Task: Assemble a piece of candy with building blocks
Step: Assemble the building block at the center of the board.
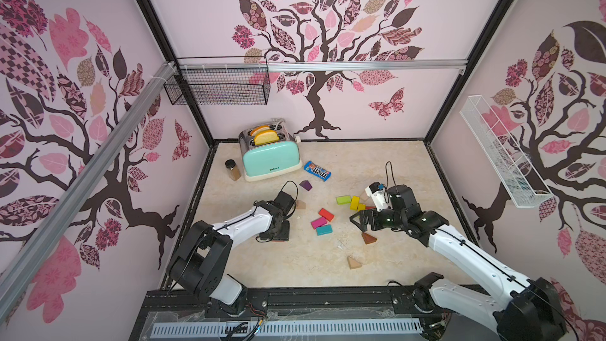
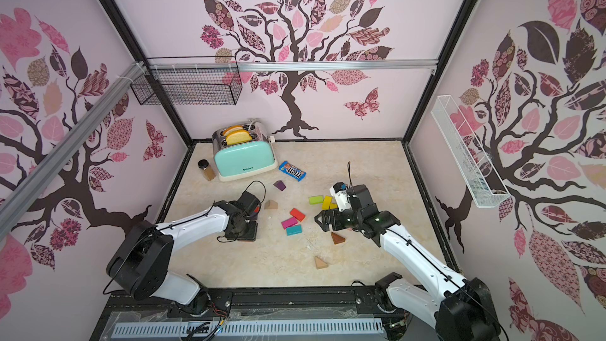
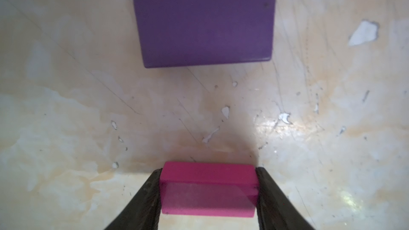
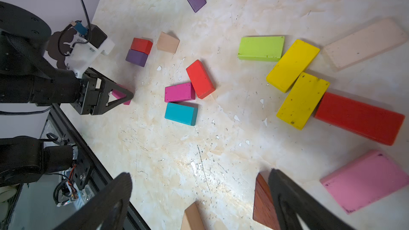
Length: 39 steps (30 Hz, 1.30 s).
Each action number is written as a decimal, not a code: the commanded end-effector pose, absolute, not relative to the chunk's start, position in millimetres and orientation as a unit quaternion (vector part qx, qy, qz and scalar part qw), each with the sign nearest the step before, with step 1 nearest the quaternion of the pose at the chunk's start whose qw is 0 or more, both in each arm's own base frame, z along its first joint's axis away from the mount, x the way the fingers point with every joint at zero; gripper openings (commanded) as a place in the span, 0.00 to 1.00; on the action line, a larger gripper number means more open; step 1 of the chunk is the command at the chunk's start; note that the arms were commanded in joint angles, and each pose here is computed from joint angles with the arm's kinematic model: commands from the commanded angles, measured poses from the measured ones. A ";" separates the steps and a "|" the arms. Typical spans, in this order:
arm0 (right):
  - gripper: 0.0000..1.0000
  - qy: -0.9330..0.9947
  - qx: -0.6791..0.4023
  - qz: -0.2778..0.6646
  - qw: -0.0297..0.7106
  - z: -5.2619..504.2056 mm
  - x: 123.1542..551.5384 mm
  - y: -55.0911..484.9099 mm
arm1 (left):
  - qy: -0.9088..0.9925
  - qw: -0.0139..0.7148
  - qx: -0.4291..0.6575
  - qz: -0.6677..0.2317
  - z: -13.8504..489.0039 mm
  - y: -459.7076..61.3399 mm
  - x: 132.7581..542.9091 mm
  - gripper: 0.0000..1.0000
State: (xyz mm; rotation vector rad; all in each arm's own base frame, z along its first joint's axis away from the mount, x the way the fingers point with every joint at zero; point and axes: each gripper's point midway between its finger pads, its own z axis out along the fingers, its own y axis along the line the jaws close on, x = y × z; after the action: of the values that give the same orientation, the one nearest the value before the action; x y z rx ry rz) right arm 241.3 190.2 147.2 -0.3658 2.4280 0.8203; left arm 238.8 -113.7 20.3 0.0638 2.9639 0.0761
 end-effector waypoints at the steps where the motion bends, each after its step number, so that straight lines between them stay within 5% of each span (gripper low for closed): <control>1: 0.99 0.888 -0.154 0.314 0.298 168.1 249.3 197.7 | 0.993 0.110 0.001 0.042 17.9 -108.9 259.2 0.51; 17: 0.99 0.887 -0.168 0.302 0.307 177.0 254.1 196.9 | 0.992 0.109 -0.020 0.053 -3.5 -107.6 288.8 0.56; 20: 0.99 0.885 -0.168 0.302 0.311 180.5 254.5 196.7 | 0.992 0.109 -0.022 0.054 -0.8 -105.2 286.5 0.69; 24: 0.99 0.885 -0.168 0.300 0.314 183.2 255.4 196.3 | 0.992 0.118 -0.024 0.044 16.9 -105.8 284.2 0.98; 33: 0.99 0.896 -0.157 0.286 0.301 172.0 243.8 185.9 | 0.982 0.186 0.016 -0.036 112.6 -144.8 278.2 0.98; 39: 0.99 0.900 -0.146 0.283 0.297 171.0 237.0 180.8 | 0.977 0.194 0.044 -0.081 101.0 -198.3 308.5 0.95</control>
State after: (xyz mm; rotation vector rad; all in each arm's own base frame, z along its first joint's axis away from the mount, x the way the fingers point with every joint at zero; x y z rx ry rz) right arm 241.0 184.1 172.2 -0.4066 2.3742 0.7666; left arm 300.1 -186.3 126.7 0.1125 2.6944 -0.2088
